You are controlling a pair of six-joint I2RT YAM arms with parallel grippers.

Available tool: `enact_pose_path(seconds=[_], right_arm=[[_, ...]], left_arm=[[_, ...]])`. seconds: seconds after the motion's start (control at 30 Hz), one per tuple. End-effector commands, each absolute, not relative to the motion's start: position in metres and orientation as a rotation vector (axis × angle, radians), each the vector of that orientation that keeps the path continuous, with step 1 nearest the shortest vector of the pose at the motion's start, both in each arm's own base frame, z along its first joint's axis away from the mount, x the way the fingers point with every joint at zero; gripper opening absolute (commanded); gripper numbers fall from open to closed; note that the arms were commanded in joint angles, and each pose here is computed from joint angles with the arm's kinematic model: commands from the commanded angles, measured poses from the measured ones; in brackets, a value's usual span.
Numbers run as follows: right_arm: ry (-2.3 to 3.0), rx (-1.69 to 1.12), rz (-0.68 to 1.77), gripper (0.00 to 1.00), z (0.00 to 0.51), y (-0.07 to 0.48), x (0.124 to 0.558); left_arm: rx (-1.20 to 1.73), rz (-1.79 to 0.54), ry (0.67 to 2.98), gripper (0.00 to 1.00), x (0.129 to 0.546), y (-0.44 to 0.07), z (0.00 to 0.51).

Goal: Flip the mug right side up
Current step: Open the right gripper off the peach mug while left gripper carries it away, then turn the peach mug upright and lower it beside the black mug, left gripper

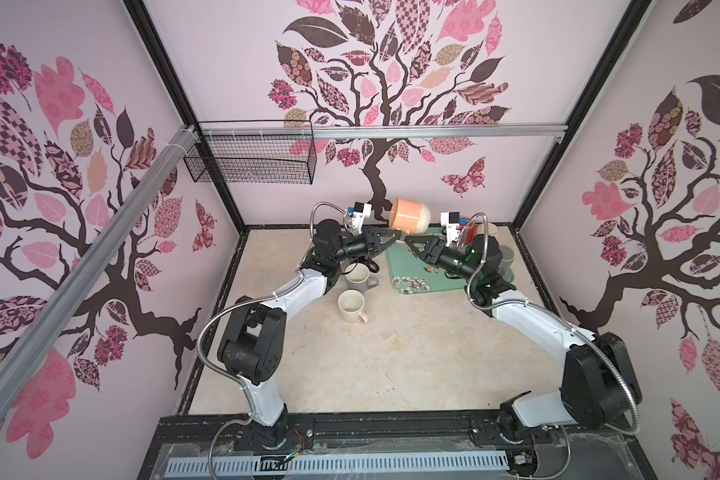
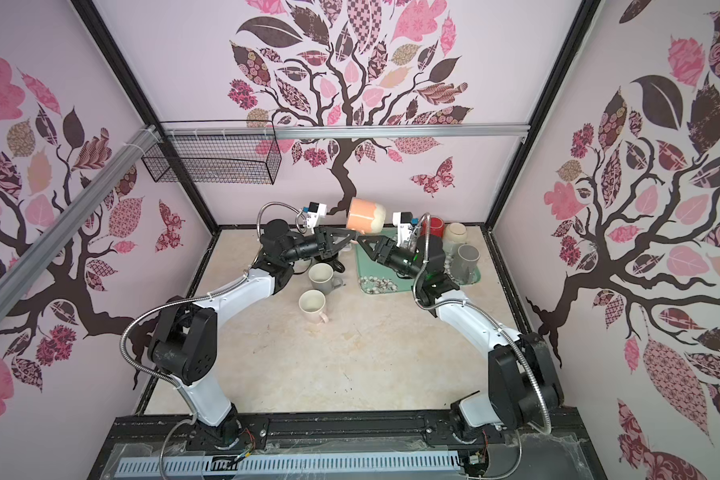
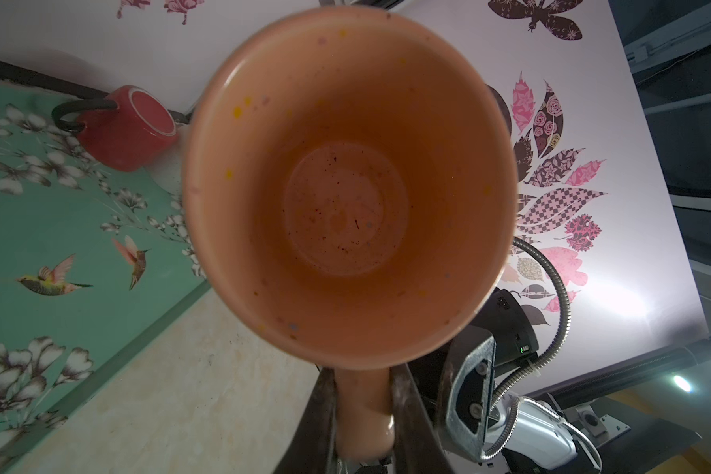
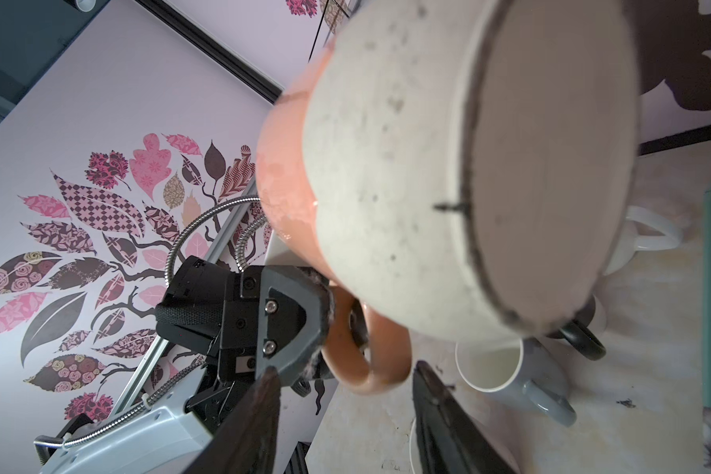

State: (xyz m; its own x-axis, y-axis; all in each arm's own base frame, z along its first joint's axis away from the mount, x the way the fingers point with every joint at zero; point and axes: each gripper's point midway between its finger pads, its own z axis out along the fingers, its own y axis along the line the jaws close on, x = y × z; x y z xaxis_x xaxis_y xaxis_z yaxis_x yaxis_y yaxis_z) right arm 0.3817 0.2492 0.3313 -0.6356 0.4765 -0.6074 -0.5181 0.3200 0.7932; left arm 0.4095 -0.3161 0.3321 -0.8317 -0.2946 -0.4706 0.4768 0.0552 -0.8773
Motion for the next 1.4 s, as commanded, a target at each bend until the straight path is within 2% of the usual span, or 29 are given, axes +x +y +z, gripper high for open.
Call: enact_pose_path(seconds=[0.0,0.27,0.73,0.93,1.03,1.23,1.37], right_arm=[[1.643,-0.095,1.437,0.55,0.367,0.248,0.374],[1.662,-0.097,1.416,0.55,0.361,0.248,0.378],[1.687,-0.101,1.435,0.54,0.35,0.251,0.385],[1.693,-0.098,1.424,0.53,0.349,0.245,0.392],[1.695,-0.105,1.431,0.53,0.351,0.247,0.393],[1.699,-0.106,1.451,0.52,0.348,0.247,0.391],[1.708,-0.108,1.43,0.52,0.345,0.244,0.387]], left_arm=[[0.248,-1.796,1.652,0.0,0.409,-0.301,0.357],[0.17,-1.742,1.69,0.0,0.421,-0.258,0.338],[0.002,-1.569,1.754,0.0,0.436,-0.127,0.309],[0.087,-1.272,1.94,0.0,0.417,-0.082,0.287],[0.13,-1.157,1.991,0.0,0.411,-0.072,0.285],[0.21,-1.068,2.06,0.0,0.412,-0.066,0.272],[0.263,-0.864,2.217,0.0,0.411,-0.05,0.249]])
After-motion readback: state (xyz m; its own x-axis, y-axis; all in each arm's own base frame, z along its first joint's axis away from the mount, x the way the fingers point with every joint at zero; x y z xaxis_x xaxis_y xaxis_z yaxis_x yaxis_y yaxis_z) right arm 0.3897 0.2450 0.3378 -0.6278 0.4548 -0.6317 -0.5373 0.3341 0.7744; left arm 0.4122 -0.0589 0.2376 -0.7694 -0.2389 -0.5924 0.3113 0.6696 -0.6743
